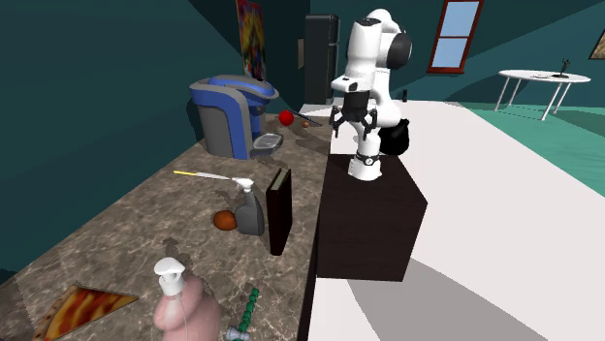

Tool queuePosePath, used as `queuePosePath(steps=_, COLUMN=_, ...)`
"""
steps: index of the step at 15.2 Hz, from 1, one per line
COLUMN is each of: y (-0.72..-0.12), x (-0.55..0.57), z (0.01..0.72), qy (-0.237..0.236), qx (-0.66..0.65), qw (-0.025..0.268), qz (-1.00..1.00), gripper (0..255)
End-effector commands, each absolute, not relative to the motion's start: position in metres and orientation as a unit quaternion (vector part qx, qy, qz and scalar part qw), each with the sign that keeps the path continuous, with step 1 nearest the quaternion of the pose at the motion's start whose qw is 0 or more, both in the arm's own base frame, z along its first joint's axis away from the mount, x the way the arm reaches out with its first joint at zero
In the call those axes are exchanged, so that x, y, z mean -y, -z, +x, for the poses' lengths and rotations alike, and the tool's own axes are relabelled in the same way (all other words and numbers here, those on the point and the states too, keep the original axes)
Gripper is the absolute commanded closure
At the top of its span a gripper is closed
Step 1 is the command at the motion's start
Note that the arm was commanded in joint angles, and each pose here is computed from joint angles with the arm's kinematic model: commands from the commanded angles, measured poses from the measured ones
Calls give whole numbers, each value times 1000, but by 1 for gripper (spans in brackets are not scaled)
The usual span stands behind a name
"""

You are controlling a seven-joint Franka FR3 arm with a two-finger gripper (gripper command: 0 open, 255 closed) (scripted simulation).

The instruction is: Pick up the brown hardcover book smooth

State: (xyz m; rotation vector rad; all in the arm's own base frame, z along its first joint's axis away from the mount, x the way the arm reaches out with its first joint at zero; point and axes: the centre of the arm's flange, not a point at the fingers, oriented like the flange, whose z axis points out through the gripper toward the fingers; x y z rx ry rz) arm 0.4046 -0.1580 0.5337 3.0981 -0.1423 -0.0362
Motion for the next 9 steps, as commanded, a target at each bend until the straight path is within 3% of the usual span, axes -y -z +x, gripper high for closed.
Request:
queuePosePath(steps=1, y=-525, x=184, z=419, qy=11, qx=47, qw=18, qz=999, gripper=0)
queuePosePath(steps=9, y=-493, x=273, z=470, qy=8, qx=53, qw=7, qz=999, gripper=0)
